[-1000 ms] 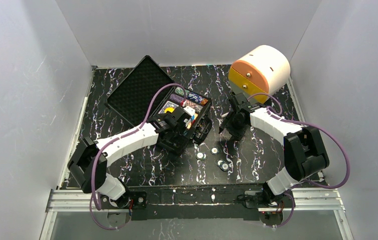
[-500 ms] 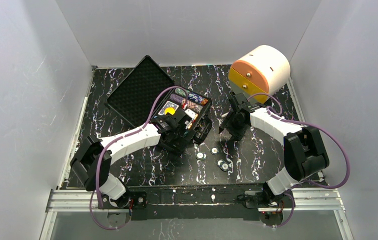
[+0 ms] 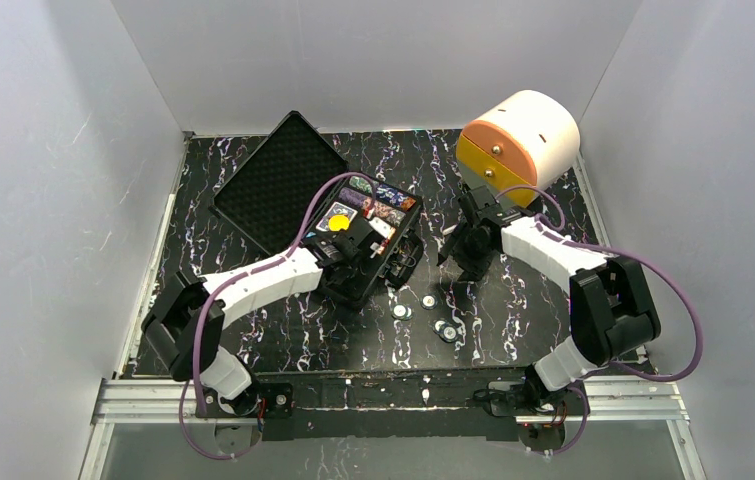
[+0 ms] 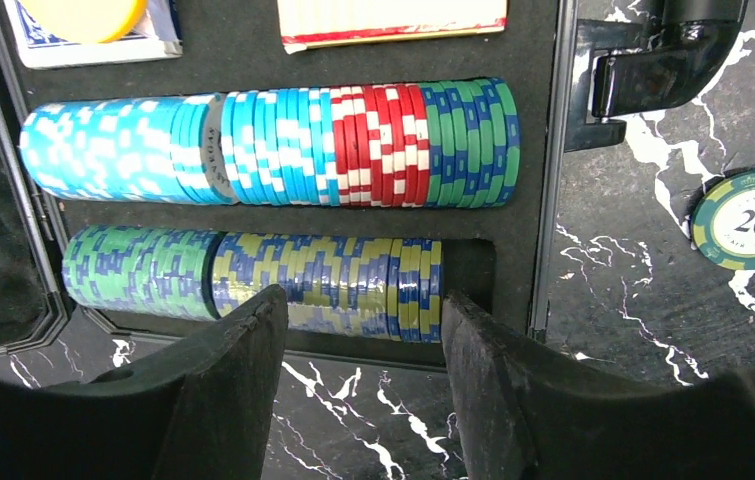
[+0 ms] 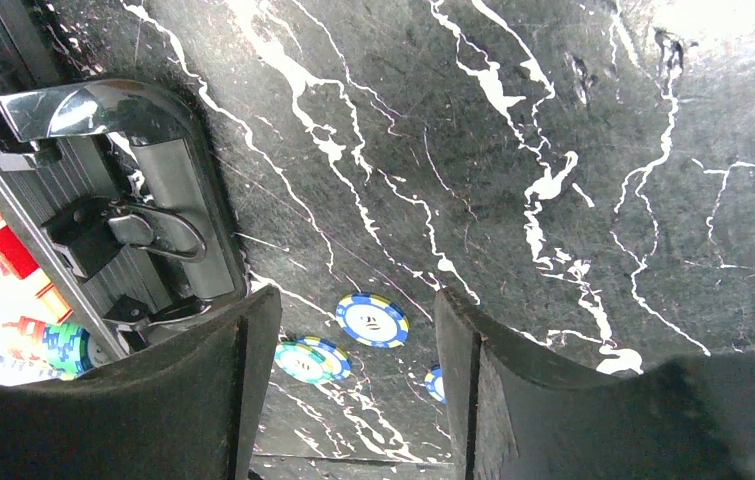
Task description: Pack up texas hold em set
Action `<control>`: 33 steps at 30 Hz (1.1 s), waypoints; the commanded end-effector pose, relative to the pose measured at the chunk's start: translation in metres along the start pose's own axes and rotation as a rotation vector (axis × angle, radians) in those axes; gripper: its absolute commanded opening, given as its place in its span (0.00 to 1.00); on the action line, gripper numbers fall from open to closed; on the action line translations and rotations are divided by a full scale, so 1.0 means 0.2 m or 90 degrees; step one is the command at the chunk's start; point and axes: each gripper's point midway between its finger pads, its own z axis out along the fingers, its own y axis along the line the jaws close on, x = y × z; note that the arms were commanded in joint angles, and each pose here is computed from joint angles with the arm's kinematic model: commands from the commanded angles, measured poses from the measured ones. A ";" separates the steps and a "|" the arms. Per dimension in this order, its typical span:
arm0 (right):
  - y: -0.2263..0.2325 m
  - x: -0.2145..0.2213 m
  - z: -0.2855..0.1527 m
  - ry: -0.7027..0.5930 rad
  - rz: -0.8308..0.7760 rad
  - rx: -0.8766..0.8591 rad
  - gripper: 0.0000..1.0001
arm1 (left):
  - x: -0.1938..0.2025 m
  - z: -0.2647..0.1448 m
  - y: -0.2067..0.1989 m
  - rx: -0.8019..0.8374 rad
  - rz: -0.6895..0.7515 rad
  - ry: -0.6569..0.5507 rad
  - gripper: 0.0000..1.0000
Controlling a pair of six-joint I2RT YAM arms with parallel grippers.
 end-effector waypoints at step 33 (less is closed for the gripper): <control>0.02 0.19 -0.04 -0.027 -0.259 0.072 0.74 | -0.02 -0.11 0.04 0.010 -0.003 -0.069 0.75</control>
